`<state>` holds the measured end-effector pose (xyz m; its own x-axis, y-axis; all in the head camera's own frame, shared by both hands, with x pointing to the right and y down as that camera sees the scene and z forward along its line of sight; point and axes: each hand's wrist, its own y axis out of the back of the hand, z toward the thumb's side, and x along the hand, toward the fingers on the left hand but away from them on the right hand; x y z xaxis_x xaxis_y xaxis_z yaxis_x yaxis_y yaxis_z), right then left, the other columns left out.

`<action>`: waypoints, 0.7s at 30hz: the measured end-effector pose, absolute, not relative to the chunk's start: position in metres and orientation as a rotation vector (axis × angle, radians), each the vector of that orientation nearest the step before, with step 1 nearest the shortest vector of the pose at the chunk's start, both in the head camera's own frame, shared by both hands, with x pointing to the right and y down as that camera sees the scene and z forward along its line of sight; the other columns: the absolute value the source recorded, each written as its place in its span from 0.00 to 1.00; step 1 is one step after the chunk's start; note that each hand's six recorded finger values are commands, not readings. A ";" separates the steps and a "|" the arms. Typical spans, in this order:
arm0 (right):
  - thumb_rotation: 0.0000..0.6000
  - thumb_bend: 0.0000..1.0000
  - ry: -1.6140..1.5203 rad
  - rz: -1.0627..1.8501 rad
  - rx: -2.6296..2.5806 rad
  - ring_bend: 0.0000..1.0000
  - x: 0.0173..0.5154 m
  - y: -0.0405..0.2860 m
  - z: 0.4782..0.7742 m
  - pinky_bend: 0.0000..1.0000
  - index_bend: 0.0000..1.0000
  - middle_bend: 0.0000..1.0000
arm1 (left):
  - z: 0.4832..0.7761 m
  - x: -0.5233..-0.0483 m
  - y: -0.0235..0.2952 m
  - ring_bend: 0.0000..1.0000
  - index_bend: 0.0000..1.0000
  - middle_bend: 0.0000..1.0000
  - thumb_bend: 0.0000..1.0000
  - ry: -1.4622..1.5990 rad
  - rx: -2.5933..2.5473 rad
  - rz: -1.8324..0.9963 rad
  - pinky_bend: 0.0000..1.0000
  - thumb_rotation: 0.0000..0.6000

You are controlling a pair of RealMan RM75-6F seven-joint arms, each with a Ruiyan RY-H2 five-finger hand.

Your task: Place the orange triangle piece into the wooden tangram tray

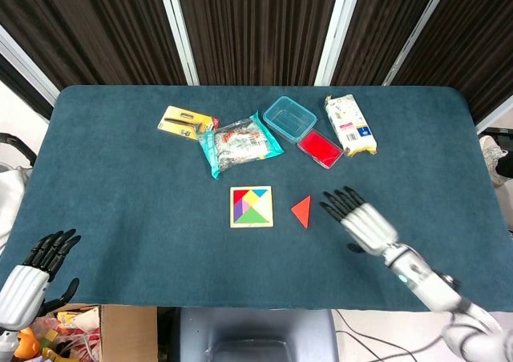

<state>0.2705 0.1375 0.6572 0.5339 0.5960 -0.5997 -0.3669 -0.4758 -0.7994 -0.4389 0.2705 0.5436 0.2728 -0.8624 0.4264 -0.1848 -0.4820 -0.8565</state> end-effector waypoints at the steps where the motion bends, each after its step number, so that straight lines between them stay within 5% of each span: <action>1: 1.00 0.29 -0.164 1.145 -1.711 0.00 0.264 0.133 0.663 0.00 0.17 0.00 | 0.544 -0.439 0.270 0.05 0.00 0.03 0.45 0.949 -1.849 -1.239 0.12 1.00; 21: 1.00 0.37 0.001 1.193 -1.621 0.00 0.221 0.104 0.730 0.00 0.36 0.00 | 0.547 -0.442 0.268 0.05 0.00 0.03 0.46 0.954 -1.851 -1.258 0.12 1.00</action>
<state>0.2212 0.1040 0.7301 0.4981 0.5355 -0.6821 -0.5366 -0.4276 -0.7275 -0.4418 0.2683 0.5468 0.2592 -0.8615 0.4367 -0.1880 -0.4885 -0.8521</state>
